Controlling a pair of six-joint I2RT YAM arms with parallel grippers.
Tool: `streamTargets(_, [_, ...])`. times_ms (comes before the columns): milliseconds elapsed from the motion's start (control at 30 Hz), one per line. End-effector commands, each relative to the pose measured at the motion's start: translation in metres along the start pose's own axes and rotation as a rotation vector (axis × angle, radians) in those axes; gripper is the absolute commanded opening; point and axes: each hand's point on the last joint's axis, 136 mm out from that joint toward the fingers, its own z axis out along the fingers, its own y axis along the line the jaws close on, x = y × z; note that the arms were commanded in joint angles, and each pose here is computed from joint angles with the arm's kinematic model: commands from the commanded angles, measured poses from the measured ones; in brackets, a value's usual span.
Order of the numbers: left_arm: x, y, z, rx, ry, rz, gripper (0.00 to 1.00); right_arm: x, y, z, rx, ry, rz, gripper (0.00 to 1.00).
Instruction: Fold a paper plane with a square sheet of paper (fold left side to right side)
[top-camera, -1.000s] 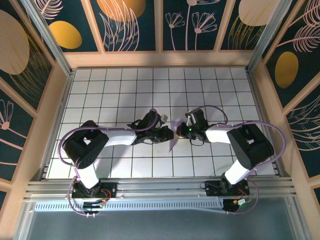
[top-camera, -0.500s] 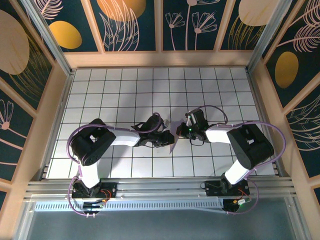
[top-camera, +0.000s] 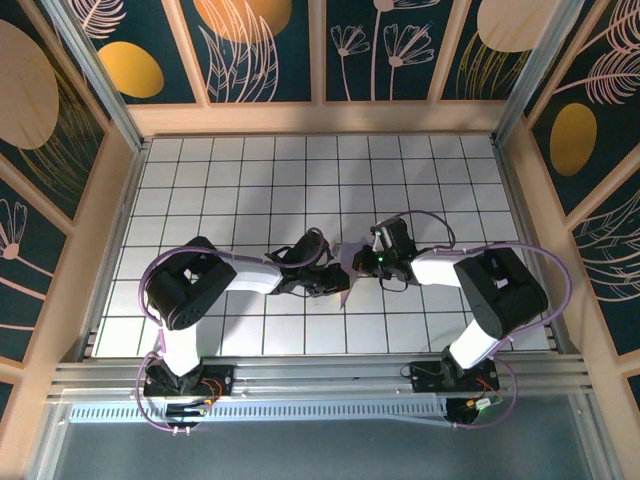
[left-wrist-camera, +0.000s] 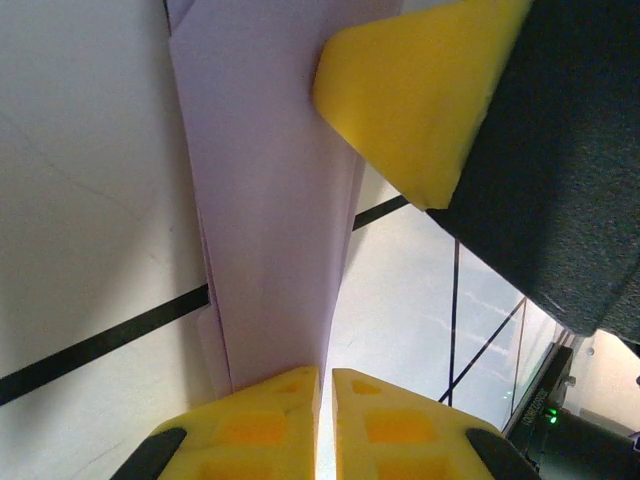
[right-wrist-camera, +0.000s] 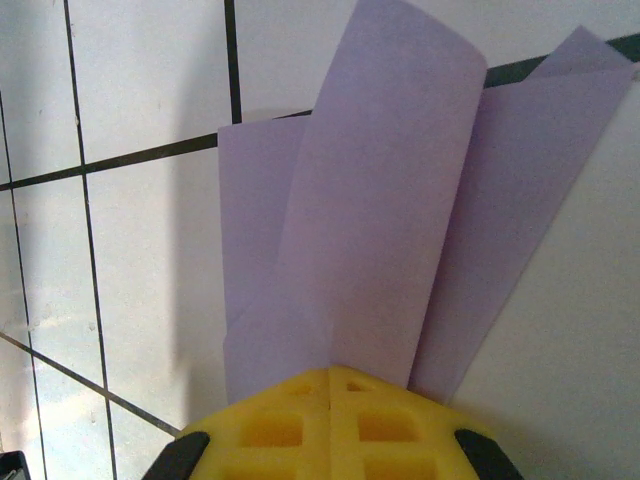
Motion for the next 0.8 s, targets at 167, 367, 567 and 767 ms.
streamTargets(167, [0.009,0.021,0.012,-0.125,0.032,0.003,0.1,0.019,-0.01,-0.006,0.056,0.083,0.019,0.0])
streamTargets(367, [0.009,0.036,0.012,-0.225,0.028,0.004,0.08,-0.012,0.022,-0.027,-0.026,-0.004,-0.016,0.0])
streamTargets(567, [0.011,0.046,0.01,-0.29,0.027,0.014,0.07,0.0,0.017,-0.037,-0.036,-0.004,-0.023,0.0])
streamTargets(767, [0.013,0.05,0.011,-0.302,0.035,0.015,0.07,0.01,0.022,-0.03,-0.112,0.009,-0.009,0.0])
